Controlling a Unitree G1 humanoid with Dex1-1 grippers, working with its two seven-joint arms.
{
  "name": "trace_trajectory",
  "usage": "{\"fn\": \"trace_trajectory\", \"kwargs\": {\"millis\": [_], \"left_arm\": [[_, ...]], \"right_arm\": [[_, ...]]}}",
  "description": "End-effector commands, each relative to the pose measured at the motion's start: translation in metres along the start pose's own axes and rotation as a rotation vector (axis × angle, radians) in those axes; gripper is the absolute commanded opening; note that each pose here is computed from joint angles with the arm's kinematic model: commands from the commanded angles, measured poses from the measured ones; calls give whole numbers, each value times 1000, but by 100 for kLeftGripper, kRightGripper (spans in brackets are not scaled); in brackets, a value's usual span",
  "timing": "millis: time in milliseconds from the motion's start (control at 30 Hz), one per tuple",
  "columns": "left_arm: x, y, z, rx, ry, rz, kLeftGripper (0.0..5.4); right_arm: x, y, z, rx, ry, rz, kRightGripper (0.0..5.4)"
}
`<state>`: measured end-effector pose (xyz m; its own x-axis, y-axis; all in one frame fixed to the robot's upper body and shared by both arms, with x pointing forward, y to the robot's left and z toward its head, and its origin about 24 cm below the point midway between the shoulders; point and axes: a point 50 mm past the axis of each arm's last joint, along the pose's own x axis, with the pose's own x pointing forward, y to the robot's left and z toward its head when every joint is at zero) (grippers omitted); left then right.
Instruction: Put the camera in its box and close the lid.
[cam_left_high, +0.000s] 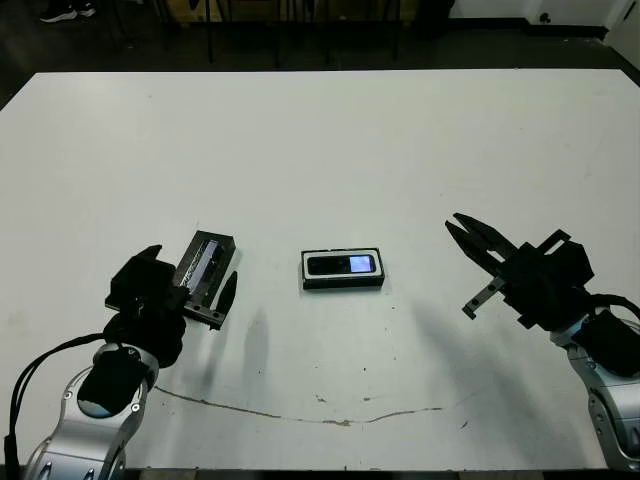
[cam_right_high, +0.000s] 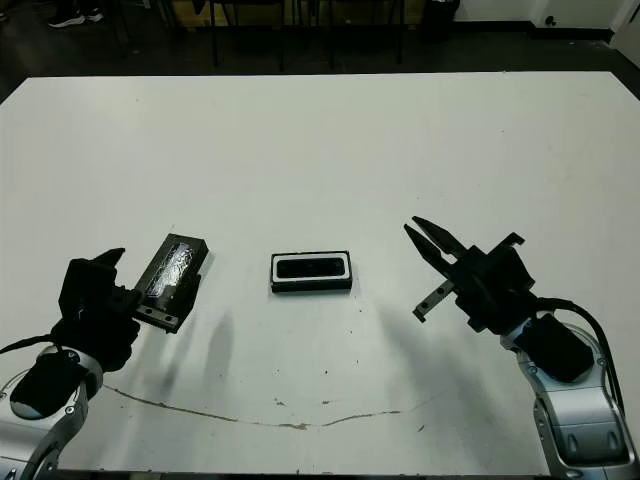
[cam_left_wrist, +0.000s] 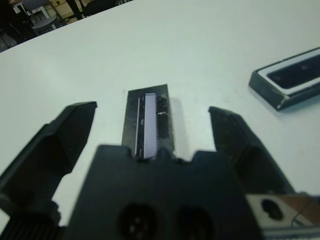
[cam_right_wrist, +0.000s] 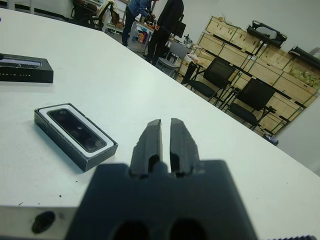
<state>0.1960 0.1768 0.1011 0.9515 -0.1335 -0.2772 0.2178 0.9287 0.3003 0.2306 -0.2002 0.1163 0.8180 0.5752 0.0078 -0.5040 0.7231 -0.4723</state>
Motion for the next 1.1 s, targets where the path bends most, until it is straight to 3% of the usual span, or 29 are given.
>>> {"fn": "trace_trajectory", "kwargs": {"millis": [33,167,433,933,1100], "left_arm": [[1,1,-1,-98,38,-49,539],[7,2,-1,-234,98,-102,539],[16,6,-6,-290,165,-128,539],[18,11,-13,-45,121,-37,539],[19,7,-14,-52,123,-77,539]], "right_arm": [[-2,2,-6,28,18,0,0],[-2,2,-4,18,26,0,0],[-3,2,-2,9,43,7,0],[-1,2,-5,6,10,30,0],[-2,2,-4,1,22,33,0]]}}
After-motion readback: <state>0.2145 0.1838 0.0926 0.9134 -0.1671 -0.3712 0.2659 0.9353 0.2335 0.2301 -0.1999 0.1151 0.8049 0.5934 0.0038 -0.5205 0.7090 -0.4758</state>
